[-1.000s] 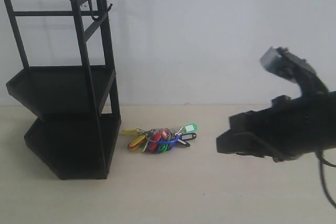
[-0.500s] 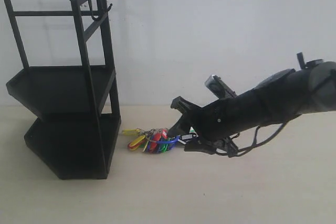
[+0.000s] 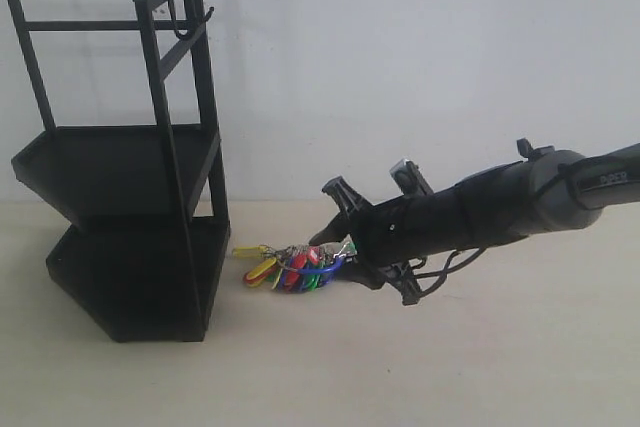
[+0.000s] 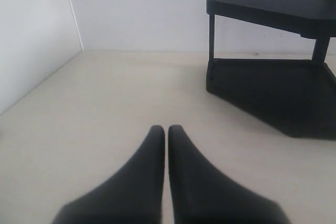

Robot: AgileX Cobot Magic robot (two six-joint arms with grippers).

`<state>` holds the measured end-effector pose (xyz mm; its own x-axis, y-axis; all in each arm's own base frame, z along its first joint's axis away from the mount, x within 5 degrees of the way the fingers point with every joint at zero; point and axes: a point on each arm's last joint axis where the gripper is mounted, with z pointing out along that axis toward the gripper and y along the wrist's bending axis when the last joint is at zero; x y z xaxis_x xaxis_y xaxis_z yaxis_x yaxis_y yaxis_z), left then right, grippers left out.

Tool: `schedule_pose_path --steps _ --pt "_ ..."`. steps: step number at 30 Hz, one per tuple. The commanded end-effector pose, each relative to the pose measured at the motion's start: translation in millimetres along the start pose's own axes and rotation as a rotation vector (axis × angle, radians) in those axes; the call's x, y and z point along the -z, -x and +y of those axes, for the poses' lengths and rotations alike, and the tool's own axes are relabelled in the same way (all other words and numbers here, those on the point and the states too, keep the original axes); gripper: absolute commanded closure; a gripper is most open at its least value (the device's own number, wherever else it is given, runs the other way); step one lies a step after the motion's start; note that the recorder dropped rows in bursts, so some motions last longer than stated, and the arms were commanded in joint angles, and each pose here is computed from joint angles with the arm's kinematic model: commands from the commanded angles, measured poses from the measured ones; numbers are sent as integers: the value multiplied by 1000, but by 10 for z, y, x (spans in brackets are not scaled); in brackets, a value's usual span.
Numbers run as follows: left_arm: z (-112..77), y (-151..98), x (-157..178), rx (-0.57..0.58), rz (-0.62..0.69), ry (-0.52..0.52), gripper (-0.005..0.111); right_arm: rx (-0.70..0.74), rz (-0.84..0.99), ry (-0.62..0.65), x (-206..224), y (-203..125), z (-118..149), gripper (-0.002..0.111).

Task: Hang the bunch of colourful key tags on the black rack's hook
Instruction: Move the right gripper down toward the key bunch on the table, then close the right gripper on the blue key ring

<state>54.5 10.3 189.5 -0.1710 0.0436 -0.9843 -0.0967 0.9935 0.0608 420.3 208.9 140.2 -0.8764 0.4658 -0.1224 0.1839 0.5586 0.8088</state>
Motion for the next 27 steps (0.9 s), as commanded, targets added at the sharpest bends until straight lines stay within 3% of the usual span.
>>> schedule_pose_path --steps 1,17,27 --pt "-2 10 -1 5 -3 -3 102 -98 -31 6 -47 30 -33 57" --pt "-2 10 -1 5 -3 -3 102 -210 -102 -47 -223 79 -297 57" --pt "-2 10 -1 5 -3 -3 102 -205 -91 -22 -349 130 -309 57"
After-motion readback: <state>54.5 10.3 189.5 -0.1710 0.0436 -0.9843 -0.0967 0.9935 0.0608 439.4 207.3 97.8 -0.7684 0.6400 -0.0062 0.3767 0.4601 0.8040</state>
